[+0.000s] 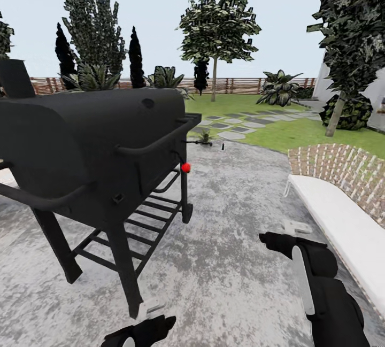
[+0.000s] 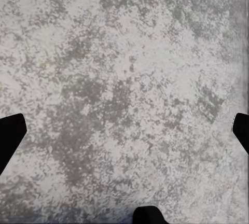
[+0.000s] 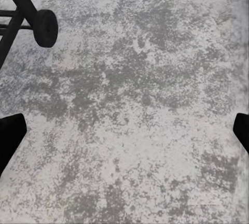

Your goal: Pick up the pesticide atomizer in the garden and spray insectifuge to fully cover both potted plants in the garden.

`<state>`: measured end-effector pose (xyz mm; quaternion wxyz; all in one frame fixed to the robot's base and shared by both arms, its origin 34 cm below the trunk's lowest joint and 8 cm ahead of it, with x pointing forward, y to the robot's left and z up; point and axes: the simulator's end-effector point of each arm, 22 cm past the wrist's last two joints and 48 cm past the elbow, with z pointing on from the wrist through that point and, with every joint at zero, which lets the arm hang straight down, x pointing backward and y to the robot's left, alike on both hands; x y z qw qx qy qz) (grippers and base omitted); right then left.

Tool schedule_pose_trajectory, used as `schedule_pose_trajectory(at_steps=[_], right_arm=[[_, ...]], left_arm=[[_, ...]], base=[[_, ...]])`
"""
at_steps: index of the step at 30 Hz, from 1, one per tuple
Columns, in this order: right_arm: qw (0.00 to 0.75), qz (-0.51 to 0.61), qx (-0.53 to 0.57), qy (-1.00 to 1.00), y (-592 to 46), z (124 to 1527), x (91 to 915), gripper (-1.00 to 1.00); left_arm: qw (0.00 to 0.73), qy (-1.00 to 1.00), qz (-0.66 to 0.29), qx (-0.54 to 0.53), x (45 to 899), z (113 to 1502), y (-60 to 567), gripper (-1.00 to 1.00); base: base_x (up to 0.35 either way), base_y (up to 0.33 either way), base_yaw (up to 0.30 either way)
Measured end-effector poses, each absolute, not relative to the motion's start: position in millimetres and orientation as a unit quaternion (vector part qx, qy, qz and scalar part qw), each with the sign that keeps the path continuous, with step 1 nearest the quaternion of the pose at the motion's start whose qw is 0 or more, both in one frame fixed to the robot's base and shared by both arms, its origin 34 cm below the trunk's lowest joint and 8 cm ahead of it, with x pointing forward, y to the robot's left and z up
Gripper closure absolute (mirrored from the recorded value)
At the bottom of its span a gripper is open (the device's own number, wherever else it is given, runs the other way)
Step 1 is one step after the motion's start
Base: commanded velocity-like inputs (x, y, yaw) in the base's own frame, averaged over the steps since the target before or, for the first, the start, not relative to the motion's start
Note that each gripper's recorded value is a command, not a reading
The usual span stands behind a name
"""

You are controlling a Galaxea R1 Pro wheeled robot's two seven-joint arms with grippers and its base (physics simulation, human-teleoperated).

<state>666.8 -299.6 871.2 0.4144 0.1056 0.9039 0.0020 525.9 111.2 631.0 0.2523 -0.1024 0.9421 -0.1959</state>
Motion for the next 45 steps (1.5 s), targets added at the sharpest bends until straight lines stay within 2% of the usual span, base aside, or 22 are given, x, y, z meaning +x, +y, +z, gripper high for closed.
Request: schedule_pose_trajectory(at_steps=[10, 45], right_arm=[[0.432, 0.084, 0.031, 0.898, -290, 887, 672, -1.00], [0.425, 0.100, 0.005, 0.900, -276, 883, 668, -1.00]], left_arm=[[0.251, 0.942, -0.198, -0.102, 525, 631, 108, -1.00], [0.245, 0.944, -0.192, -0.106, 522, 625, 113, -1.00]], base=[[0.324, -0.165, -0.203], [0.279, -0.231, -0.003]])
